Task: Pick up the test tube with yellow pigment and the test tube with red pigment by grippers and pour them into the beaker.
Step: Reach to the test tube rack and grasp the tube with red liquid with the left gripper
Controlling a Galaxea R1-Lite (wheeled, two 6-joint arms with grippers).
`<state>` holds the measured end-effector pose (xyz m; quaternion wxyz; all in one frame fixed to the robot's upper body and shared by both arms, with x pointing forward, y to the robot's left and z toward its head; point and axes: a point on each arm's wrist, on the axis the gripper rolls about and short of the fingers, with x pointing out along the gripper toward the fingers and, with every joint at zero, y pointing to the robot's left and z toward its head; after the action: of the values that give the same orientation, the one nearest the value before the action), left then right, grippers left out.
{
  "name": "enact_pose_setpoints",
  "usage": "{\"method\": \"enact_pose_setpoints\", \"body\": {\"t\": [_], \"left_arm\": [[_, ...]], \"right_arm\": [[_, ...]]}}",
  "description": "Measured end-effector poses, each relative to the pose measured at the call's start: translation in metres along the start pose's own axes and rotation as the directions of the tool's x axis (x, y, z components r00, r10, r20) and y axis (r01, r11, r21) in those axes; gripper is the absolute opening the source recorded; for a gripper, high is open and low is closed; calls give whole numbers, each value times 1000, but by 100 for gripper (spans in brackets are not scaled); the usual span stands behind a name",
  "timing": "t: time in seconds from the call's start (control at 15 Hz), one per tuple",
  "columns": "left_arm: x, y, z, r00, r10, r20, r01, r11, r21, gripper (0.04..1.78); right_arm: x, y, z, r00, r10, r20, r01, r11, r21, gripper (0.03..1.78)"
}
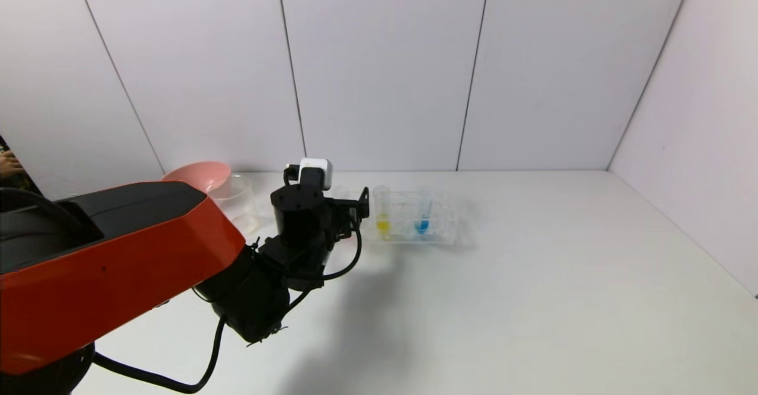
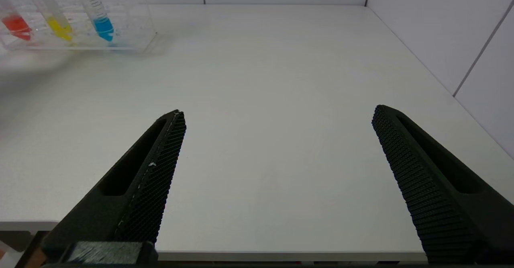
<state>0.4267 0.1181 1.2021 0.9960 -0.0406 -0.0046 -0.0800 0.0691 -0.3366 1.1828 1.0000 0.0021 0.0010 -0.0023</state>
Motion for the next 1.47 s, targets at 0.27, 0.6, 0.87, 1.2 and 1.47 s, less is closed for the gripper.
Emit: {"method": "enact_pose_setpoints", "body": {"t": [0.27,0.6,0.87,1.2,1.47], "left_arm": [[3,0,-7,1000,8,-10,-8,1000,5,177],[5,0,-9,1000,11,-7,-11,1000,5,177],[6,0,-9,1000,10,-4,-10,1000,3,177],[8,-2,-8,1000,10,4,-10,1000,-2,177],[13,-5,-6,997,45,68,-44,999,-19,177]], "right_arm": [[0,0,0,1000,0,0,0,1000,0,170],[0,0,0,1000,0,0,0,1000,0,170],[0,0,0,1000,0,0,0,1000,0,170],[0,0,0,1000,0,0,0,1000,0,170],[0,0,0,1000,0,0,0,1000,0,170]]}}
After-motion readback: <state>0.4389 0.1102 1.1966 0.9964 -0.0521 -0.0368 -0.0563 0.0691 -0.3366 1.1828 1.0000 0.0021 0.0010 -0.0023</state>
